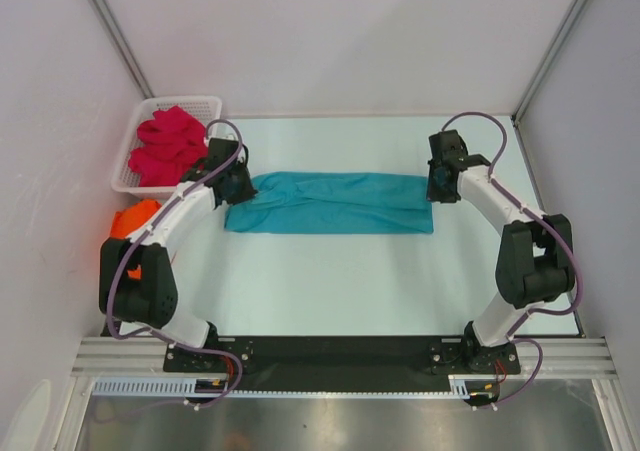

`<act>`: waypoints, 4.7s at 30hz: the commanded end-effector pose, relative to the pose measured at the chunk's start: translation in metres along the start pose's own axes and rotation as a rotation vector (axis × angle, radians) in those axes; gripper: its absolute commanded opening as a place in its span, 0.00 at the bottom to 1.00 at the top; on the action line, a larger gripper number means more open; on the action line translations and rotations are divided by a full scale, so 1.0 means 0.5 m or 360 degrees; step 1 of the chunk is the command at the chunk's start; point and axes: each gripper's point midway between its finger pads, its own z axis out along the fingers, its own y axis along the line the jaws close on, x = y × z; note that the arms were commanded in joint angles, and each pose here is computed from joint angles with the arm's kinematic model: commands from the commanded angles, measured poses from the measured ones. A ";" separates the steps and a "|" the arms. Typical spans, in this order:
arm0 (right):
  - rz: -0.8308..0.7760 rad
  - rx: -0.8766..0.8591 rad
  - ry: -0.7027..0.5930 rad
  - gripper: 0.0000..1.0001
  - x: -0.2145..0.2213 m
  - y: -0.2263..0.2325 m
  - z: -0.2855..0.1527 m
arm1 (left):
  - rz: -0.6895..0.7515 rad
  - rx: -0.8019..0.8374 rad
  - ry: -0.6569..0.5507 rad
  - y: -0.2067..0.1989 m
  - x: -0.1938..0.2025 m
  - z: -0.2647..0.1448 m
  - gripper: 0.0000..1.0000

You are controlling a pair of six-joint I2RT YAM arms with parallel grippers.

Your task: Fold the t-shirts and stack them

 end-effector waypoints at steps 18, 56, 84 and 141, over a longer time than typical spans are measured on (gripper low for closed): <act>-0.0033 -0.0039 -0.0111 0.31 -0.018 0.038 -0.072 | 0.0034 -0.0196 0.0079 0.080 0.130 -0.015 0.00; -0.0036 -0.0065 -0.0175 0.31 -0.014 0.041 -0.117 | -0.0024 -0.0327 -0.0128 0.037 0.027 0.009 0.70; -0.0041 -0.0029 -0.0126 0.31 0.003 0.014 -0.096 | -0.0093 -0.0444 -0.0024 0.088 0.053 0.067 0.59; -0.0055 -0.0030 -0.0125 0.30 0.001 0.017 -0.099 | -0.0177 -0.0437 -0.0067 0.113 -0.007 0.065 0.00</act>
